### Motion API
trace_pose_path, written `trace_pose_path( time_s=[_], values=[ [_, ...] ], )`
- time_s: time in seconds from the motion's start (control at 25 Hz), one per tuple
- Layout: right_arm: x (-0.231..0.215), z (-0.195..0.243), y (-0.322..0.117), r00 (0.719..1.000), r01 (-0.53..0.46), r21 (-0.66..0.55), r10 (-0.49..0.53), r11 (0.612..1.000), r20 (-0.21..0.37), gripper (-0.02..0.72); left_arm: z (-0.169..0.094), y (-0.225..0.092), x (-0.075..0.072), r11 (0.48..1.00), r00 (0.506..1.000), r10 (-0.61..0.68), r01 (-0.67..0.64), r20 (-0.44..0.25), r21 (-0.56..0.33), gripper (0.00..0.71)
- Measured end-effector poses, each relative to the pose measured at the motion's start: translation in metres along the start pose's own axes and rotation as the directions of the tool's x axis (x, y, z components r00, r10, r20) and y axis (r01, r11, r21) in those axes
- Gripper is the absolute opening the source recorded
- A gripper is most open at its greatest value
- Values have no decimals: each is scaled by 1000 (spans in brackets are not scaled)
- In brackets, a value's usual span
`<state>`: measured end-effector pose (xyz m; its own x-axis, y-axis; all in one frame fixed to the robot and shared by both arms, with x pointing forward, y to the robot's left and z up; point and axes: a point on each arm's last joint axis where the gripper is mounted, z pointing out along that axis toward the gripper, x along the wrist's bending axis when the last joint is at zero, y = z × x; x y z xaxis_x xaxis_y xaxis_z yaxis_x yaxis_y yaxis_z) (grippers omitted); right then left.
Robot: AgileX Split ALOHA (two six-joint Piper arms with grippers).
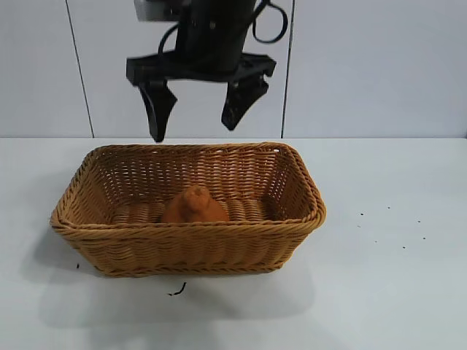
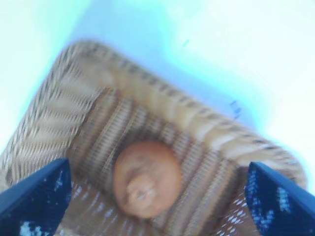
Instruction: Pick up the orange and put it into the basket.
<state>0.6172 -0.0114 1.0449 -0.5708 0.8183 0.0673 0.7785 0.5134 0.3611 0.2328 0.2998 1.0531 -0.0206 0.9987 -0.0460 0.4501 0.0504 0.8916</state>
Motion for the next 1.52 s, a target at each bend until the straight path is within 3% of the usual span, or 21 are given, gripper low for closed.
trace_pose_path(
  time_s=[0.24,0.44,0.56,0.72,1.0,1.24,1.52],
  values=[
    [-37,-42,19,996,-77,-138,83,987,32,690,0,0,0,1000,1000,0,0,0,0,692],
    [-95,-46,15,975,-147,-141,167,979,148,690,0,0,0,1000,1000,0,0,0,0,692],
    [-141,-53,6,944,-207,-150,238,967,227,690,0,0,0,1000,1000,0,0,0,0,692],
    [-205,-65,-13,890,-313,-171,352,934,289,690,0,0,0,1000,1000,0,0,0,0,692],
    [-276,-83,-46,809,-455,-206,499,866,310,693,0,0,0,1000,1000,0,0,-1,0,692],
    [-285,-65,-66,813,-489,-118,501,864,298,695,0,0,0,1000,1000,0,0,-1,0,692],
    [-255,-65,-114,826,-516,41,485,856,288,696,0,0,0,1000,1000,0,0,-1,-1,692]
  ],
)
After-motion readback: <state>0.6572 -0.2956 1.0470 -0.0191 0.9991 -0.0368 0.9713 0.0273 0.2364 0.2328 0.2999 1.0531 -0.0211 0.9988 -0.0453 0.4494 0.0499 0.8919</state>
